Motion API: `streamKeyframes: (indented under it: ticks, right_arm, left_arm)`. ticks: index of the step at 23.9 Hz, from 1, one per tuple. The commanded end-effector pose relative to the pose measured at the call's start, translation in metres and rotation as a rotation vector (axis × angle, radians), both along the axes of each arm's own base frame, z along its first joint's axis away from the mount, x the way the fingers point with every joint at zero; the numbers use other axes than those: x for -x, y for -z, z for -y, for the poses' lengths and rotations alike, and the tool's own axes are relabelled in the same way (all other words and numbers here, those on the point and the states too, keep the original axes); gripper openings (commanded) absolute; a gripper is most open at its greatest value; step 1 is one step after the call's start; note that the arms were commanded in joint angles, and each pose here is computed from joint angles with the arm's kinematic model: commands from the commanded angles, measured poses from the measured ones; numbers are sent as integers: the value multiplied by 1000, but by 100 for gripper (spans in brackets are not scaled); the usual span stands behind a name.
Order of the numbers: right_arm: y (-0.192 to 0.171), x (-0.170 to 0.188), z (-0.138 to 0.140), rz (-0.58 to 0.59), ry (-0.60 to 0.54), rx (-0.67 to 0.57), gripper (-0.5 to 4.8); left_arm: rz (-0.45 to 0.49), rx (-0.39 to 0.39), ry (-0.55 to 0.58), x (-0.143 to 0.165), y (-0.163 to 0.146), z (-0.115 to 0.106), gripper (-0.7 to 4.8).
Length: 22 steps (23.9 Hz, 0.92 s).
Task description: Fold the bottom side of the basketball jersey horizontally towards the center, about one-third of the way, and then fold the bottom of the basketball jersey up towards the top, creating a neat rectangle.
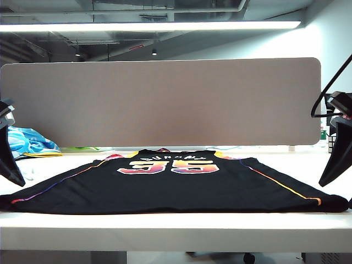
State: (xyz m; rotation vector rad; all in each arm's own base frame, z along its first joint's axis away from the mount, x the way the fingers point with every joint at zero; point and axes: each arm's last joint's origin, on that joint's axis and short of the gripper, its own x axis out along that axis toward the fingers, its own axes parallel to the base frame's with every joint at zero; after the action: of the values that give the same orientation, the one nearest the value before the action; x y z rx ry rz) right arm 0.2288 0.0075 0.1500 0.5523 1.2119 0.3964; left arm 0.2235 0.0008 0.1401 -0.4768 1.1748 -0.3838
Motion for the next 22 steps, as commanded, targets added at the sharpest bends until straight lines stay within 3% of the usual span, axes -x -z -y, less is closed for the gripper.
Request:
streamKeyframes:
  ticks: [1,6,22]
  right_arm:
    - [0,0,-4,0,-25,-39,243]
    - [-1,-1,-13,25,-66,-39,243]
    - [-1,-4,-20,41,-53,1,211]
  left_arm:
    - [-236,-89,-31,22,18,-1,246]
    - [-256,-89,-27,20,13,-1,246]
    - [-176,-101,-17,10,7,-2,242]
